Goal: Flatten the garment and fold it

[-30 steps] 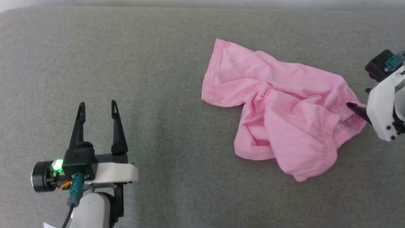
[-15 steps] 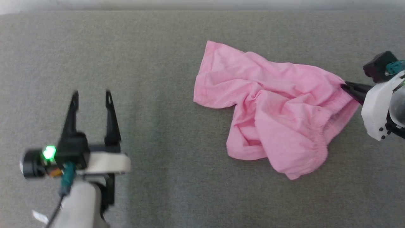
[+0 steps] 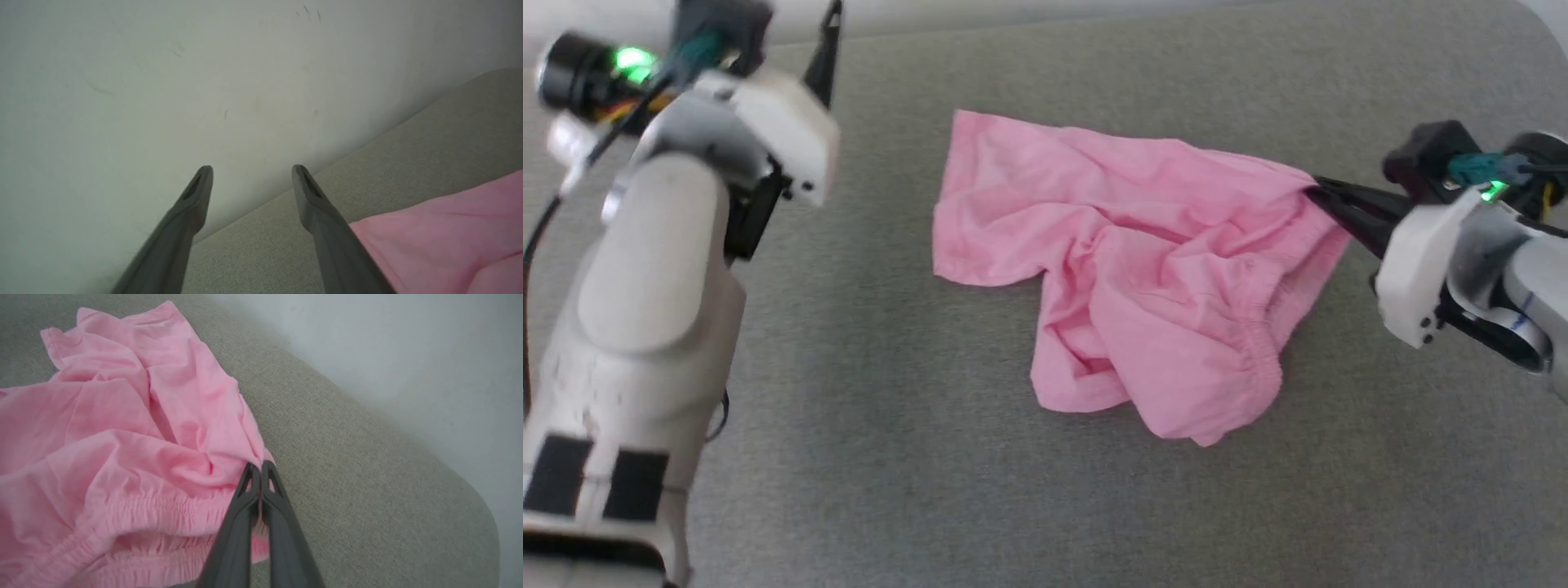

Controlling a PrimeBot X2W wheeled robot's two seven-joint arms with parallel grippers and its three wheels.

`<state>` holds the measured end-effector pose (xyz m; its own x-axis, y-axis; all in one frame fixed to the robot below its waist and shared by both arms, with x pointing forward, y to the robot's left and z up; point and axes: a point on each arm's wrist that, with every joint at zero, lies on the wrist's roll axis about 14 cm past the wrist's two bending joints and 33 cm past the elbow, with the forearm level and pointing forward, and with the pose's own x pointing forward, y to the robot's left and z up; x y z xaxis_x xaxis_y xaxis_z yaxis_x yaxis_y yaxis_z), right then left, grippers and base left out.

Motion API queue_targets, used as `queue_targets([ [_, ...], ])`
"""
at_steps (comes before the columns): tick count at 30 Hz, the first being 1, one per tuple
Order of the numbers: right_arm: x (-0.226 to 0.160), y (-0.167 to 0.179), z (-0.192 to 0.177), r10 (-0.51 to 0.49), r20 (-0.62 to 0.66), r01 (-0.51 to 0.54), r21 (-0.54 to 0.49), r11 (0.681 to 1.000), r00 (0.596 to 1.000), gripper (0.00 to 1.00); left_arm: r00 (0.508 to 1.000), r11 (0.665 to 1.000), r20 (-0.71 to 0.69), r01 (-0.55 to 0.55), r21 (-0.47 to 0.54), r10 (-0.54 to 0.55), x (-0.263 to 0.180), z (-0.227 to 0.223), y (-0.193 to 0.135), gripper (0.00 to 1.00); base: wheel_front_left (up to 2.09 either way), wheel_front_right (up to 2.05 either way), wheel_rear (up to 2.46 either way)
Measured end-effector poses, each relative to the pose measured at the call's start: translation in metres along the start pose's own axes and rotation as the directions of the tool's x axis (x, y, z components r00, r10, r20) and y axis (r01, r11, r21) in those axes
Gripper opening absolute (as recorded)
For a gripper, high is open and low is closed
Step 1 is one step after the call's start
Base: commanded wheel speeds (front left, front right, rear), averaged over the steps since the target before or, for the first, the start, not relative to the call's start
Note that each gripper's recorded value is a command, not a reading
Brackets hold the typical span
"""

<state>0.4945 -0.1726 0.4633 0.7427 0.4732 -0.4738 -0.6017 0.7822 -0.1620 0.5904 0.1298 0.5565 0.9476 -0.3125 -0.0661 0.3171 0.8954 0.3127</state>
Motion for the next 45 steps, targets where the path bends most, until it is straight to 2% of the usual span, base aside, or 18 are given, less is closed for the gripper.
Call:
queue_targets([
  [3, 0.005, 0.000, 0.003, 0.003, 0.021, -0.003, -0.006, 1.000, 1.000, 0.00, 0.977, 0.991, -0.165, 0.136, -0.013, -0.136, 0.021, -0.019, -0.035, 1.00, 0.00, 0.00, 0.00],
  [7, 0.011, 0.002, -0.005, 0.010, 0.018, -0.010, -0.003, 1.000, 1.000, 0.00, 0.881, 0.962, -0.393, 0.270, -0.041, -0.264, 0.033, -0.046, -0.065, 1.00, 0.00, 0.00, 0.00],
  [10, 0.017, 0.000, -0.006, 0.010, 0.022, -0.010, -0.001, 1.000, 1.000, 0.00, 0.807, 0.942, -0.506, 0.334, -0.036, -0.306, 0.039, -0.057, -0.073, 1.00, 0.00, 0.00, 0.00],
  [14, 0.024, -0.003, -0.013, 0.009, 0.012, -0.009, -0.003, 1.000, 1.000, 0.00, 0.680, 0.910, -0.642, 0.408, -0.070, -0.355, 0.041, -0.077, -0.090, 1.00, 0.00, 0.00, 0.00],
  [17, 0.028, -0.003, -0.022, 0.010, -0.008, -0.010, 0.005, 1.000, 1.000, 0.00, 0.601, 0.889, -0.694, 0.438, -0.130, -0.397, 0.044, -0.088, -0.103, 1.00, 0.00, 0.00, 0.00],
  [19, 0.029, -0.004, -0.026, 0.008, -0.017, -0.008, 0.006, 1.000, 1.000, 0.00, 0.547, 0.876, -0.743, 0.469, -0.110, -0.386, 0.044, -0.099, -0.107, 1.00, 0.00, 0.00, 0.00],
  [23, 0.031, -0.008, -0.035, -0.002, -0.033, 0.002, 0.014, 1.000, 0.999, 0.00, 0.451, 0.846, -0.793, 0.513, -0.146, -0.411, 0.041, -0.123, -0.124, 1.00, 0.00, 0.00, 0.00],
  [25, 0.032, -0.009, -0.040, -0.005, -0.041, 0.006, 0.018, 1.000, 0.999, 0.00, 0.415, 0.830, -0.816, 0.541, -0.134, -0.402, 0.039, -0.135, -0.130, 1.00, 0.00, 0.00, 0.00],
  [28, 0.034, -0.011, -0.046, -0.006, -0.056, 0.007, 0.020, 1.000, 0.998, 0.00, 0.403, 0.819, -0.816, 0.556, -0.141, -0.414, 0.045, -0.140, -0.135, 1.00, 0.00, 0.00, 0.00],
  [29, 0.034, -0.011, -0.049, -0.004, -0.062, 0.005, 0.022, 1.000, 0.998, 0.00, 0.397, 0.814, -0.817, 0.563, -0.143, -0.418, 0.045, -0.142, -0.137, 0.75, 0.00, 0.00, 0.00],
  [30, 0.035, -0.010, -0.052, -0.001, -0.068, 0.003, 0.023, 1.000, 0.998, 0.00, 0.390, 0.809, -0.817, 0.568, -0.149, -0.424, 0.046, -0.143, -0.139, 0.00, 0.00, 0.00, 0.00],
  [33, 0.035, -0.009, -0.056, 0.002, -0.080, -0.001, 0.021, 1.000, 0.997, 0.00, 0.392, 0.799, -0.807, 0.581, -0.156, -0.443, 0.046, -0.141, -0.143, 0.00, 0.00, 0.00, 0.00],
  [36, 0.033, -0.010, -0.050, 0.000, -0.062, 0.000, 0.013, 1.000, 0.998, 0.00, 0.425, 0.795, -0.781, 0.588, -0.146, -0.457, 0.046, -0.135, -0.144, 0.00, 0.00, 0.00, 0.00],
  [38, 0.031, -0.013, -0.043, -0.007, -0.037, 0.008, 0.013, 1.000, 0.999, 0.00, 0.484, 0.803, -0.740, 0.583, -0.125, -0.466, 0.049, -0.128, -0.141, 0.00, 0.00, 0.00, 0.00],
  [40, 0.026, -0.021, -0.031, -0.026, 0.003, 0.026, -0.003, 1.000, 1.000, 0.00, 0.568, 0.822, -0.660, 0.553, -0.135, -0.491, 0.057, -0.111, -0.135, 0.00, 0.00, 0.00, 0.00],
  [45, 0.008, -0.047, 0.019, -0.093, 0.149, 0.100, -0.045, 0.994, 0.985, 0.00, 0.723, 0.855, -0.494, 0.511, -0.089, -0.483, 0.061, -0.062, -0.113, 0.00, 0.00, 0.00, 0.00],
])
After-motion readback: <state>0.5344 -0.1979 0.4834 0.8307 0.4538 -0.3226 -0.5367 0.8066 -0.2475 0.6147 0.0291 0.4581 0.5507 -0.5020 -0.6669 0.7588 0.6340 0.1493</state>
